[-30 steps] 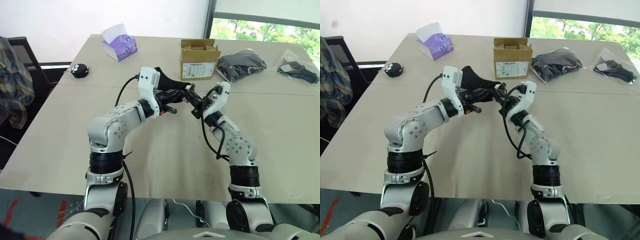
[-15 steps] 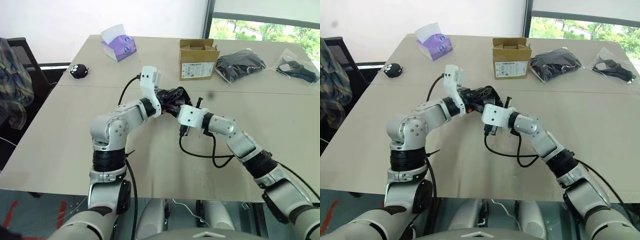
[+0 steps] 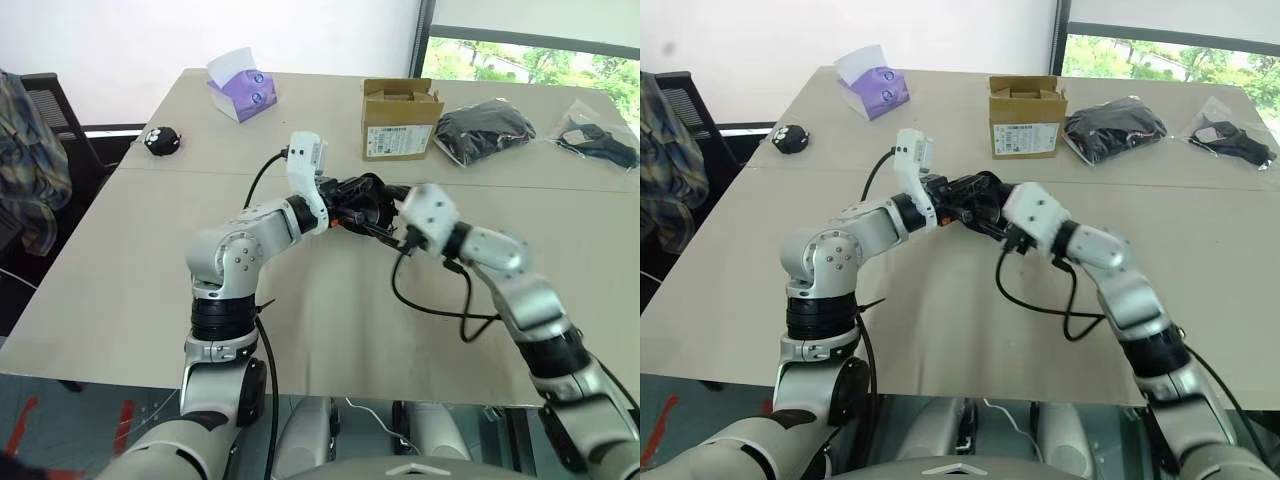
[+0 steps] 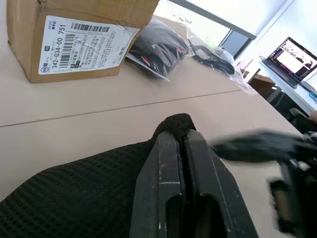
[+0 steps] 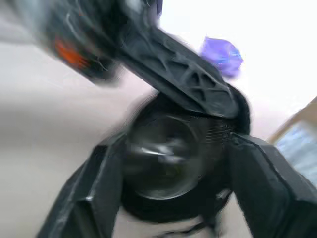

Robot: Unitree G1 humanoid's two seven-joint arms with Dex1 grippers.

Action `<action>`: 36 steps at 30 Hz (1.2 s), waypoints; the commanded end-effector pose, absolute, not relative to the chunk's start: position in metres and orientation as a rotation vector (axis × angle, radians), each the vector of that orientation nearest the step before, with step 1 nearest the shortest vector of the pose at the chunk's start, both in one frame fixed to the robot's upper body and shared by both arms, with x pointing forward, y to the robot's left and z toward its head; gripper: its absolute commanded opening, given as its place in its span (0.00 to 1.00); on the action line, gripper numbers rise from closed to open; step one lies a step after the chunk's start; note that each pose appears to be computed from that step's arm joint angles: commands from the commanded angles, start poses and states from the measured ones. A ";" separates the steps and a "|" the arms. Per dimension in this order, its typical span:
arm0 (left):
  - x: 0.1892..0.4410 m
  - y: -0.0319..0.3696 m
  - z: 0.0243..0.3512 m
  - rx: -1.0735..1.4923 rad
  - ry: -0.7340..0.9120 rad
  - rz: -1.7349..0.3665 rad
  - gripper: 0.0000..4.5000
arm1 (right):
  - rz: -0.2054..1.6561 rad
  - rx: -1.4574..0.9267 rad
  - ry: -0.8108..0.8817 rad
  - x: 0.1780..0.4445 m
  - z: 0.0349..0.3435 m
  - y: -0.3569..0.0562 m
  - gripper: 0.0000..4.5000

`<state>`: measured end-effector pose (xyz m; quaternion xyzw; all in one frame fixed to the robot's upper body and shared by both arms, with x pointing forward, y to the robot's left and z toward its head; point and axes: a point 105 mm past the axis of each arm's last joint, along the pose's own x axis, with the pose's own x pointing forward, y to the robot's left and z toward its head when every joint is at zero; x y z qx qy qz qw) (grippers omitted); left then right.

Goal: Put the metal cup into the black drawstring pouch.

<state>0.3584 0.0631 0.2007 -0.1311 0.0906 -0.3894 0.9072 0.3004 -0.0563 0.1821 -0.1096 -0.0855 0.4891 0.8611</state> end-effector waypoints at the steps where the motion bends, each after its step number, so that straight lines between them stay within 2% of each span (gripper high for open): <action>1: 0.354 0.059 0.213 -0.271 0.135 -0.833 0.00 | 1.039 -0.032 -0.230 0.285 0.207 -0.072 0.71; 3: 0.354 0.059 0.215 -0.276 0.130 -0.836 0.00 | 0.935 -0.025 -0.171 0.298 0.191 -0.089 0.71; 5: 0.354 0.060 0.214 -0.276 0.130 -0.834 0.00 | 0.888 -0.123 -0.100 0.307 0.168 -0.097 0.71; 7: 0.354 0.061 0.214 -0.275 0.131 -0.831 0.00 | 0.868 -0.238 -0.013 0.316 0.140 -0.097 0.71; 9: 0.354 0.061 0.215 -0.274 0.129 -0.831 0.00 | 0.847 -0.232 0.019 0.325 0.125 -0.092 0.71; 17: 0.350 0.063 0.239 -0.318 0.084 -0.858 0.00 | 0.712 -0.207 -0.015 0.371 0.116 -0.076 0.71; 24: 0.350 0.068 0.236 -0.311 0.099 -0.840 0.00 | 0.602 -0.159 -0.066 0.399 0.126 -0.077 0.71; 25: 0.350 0.069 0.235 -0.311 0.100 -0.837 0.00 | 0.600 -0.155 -0.075 0.398 0.127 -0.078 0.60; 26: 0.350 0.070 0.235 -0.312 0.101 -0.834 0.00 | 0.600 -0.153 -0.081 0.398 0.128 -0.078 0.54; 28: 0.350 0.070 0.234 -0.312 0.103 -0.832 0.00 | 0.595 -0.150 -0.094 0.396 0.130 -0.080 0.31; 29: 0.350 0.070 0.233 -0.313 0.103 -0.832 0.00 | 0.591 -0.149 -0.099 0.396 0.131 -0.081 0.25; 30: 0.350 0.070 0.232 -0.313 0.105 -0.831 0.00 | 0.589 -0.139 -0.112 0.394 0.133 -0.081 0.11; 31: 0.350 0.070 0.231 -0.313 0.106 -0.830 0.00 | 0.588 -0.132 -0.120 0.394 0.135 -0.082 0.02; 36: 0.349 0.071 0.228 -0.313 0.115 -0.825 0.00 | 0.540 -0.114 -0.185 0.394 0.151 -0.089 0.01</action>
